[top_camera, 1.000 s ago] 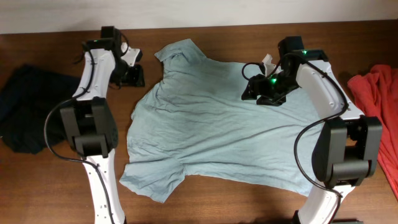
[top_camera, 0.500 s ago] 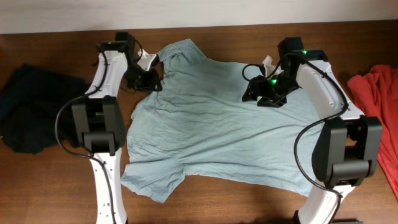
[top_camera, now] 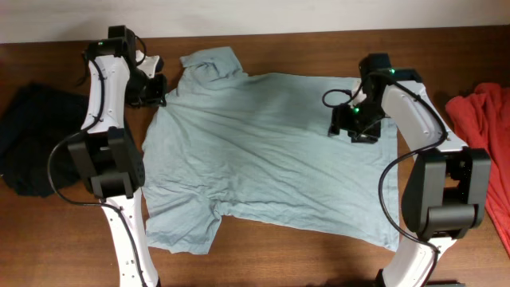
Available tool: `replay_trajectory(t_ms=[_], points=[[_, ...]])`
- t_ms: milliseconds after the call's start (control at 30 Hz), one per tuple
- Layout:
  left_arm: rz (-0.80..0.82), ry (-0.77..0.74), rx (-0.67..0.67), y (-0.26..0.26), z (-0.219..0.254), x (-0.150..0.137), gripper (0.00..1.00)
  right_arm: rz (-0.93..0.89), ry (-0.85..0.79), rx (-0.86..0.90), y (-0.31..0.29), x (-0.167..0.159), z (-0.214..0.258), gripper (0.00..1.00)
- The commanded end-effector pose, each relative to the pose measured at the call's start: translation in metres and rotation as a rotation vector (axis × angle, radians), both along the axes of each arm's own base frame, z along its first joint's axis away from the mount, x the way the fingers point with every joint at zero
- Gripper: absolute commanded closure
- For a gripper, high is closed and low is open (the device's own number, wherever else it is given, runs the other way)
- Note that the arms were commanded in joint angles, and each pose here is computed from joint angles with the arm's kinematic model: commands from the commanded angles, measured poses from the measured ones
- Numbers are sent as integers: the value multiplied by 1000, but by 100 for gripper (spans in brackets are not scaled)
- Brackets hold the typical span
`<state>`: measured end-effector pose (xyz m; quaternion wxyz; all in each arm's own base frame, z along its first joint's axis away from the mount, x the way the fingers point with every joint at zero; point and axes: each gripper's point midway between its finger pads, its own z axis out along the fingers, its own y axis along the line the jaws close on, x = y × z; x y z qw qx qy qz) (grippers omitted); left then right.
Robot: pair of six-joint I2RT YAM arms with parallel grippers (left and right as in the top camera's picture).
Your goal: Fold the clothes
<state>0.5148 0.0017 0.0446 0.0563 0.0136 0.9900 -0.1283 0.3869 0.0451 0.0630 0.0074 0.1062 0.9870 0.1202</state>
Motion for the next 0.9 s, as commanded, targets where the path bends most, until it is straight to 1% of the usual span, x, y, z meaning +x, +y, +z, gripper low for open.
replay_trajectory(t_ms=[0,67,167,200,233,267,333,400,433,567,633,700,767,800,833,867], points=[[0,-17,30,-1,13,1,91,-69,36,-65,-22,-12,-19,37],[0,-14,30,-1,13,0,91,-80,41,-65,-24,-17,-31,42],[0,-13,30,-1,13,0,91,-130,54,-67,-29,-25,-52,71],[0,-13,30,-1,13,0,91,-165,62,-78,-33,-31,-63,84],[0,-11,30,-1,13,-1,91,-187,68,-88,-36,-33,-67,91],[0,-10,30,0,13,-1,91,-215,74,-99,-40,-38,-75,95],[-1,-4,41,1,12,-2,91,-267,93,-140,-50,-48,-86,96],[3,9,89,9,10,-5,93,-348,139,-236,-73,-65,-94,96],[5,16,114,14,9,-7,95,-362,153,-264,-80,-69,-94,96],[15,42,220,33,7,-12,99,-412,219,-378,-117,-90,-90,96],[28,48,241,40,7,-14,99,-448,250,-395,-132,-100,-89,96],[70,43,238,48,7,-12,99,-466,253,-354,-132,-100,-90,96],[76,37,235,50,7,-10,99,-458,252,-348,-132,-100,-90,96],[81,32,232,50,7,-9,94,-457,252,-348,-132,-100,-90,96],[82,23,233,51,8,-7,74,-457,251,-348,-132,-100,-90,96],[82,17,233,51,8,-5,65,-456,251,-348,-132,-100,-90,96]])
